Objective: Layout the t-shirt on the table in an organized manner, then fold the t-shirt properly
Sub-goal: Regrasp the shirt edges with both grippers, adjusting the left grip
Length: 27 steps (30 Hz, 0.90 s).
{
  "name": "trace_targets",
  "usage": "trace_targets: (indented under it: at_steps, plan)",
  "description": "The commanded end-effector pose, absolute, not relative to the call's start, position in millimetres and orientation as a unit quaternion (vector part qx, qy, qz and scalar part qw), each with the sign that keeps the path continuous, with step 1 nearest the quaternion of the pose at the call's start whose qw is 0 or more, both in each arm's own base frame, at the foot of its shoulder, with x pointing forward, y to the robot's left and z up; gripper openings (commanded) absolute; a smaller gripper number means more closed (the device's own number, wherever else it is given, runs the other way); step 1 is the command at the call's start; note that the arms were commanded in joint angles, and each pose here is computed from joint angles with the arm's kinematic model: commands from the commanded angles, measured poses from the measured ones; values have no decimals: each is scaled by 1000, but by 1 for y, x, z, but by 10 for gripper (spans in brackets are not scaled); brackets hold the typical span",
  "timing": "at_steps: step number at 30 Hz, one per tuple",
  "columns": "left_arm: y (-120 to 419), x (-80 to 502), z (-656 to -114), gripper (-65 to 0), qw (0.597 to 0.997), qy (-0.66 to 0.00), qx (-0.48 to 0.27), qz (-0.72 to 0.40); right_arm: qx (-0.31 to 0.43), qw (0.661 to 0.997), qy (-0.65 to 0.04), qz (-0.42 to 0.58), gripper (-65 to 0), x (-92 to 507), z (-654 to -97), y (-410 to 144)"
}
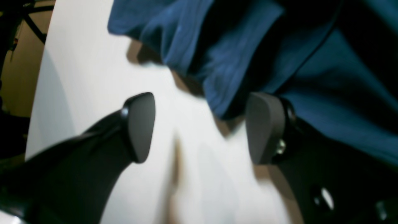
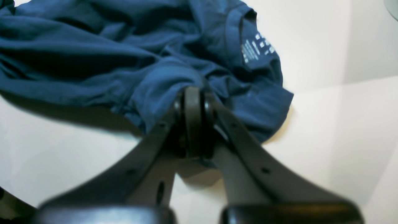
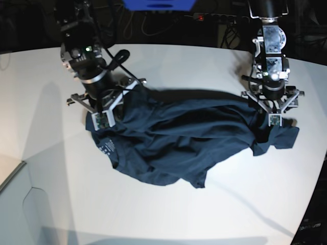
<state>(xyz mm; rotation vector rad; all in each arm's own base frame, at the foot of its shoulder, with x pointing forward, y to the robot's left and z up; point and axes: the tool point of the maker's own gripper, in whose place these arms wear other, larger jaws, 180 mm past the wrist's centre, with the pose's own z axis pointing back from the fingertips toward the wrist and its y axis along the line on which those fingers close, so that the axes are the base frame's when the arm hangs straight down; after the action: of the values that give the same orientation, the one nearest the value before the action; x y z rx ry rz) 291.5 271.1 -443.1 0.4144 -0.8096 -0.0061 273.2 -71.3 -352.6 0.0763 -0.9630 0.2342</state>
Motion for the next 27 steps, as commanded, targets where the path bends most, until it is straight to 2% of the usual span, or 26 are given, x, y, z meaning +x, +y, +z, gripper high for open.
trace_targets:
  at_steps: [1, 4, 6, 9, 15, 27]
  plan:
    - [274, 303, -432, -212, 888, -410, 207, -2, 38, 869, -480, 113, -650, 279, -342, -70]
    - [273, 307, -429, -214, 887, -414, 206, 0, 38, 871, -478, 112, -650, 275, -345, -71]
    - [266, 309, -432, -249, 889, -413, 200, -8, 38, 872, -475, 112, -650, 273, -346, -71]
    - [257, 307, -444, -356, 896, -401, 191, -21, 38, 872, -475, 112, -650, 273, -346, -71]
    - [257, 308, -443, -639, 895, -403, 191, -21, 36, 873, -473, 114, -650, 273, -347, -72]
    - [269, 302, -389, -650, 862, -457, 219, -14, 38, 870, -477, 113, -650, 275, -345, -71]
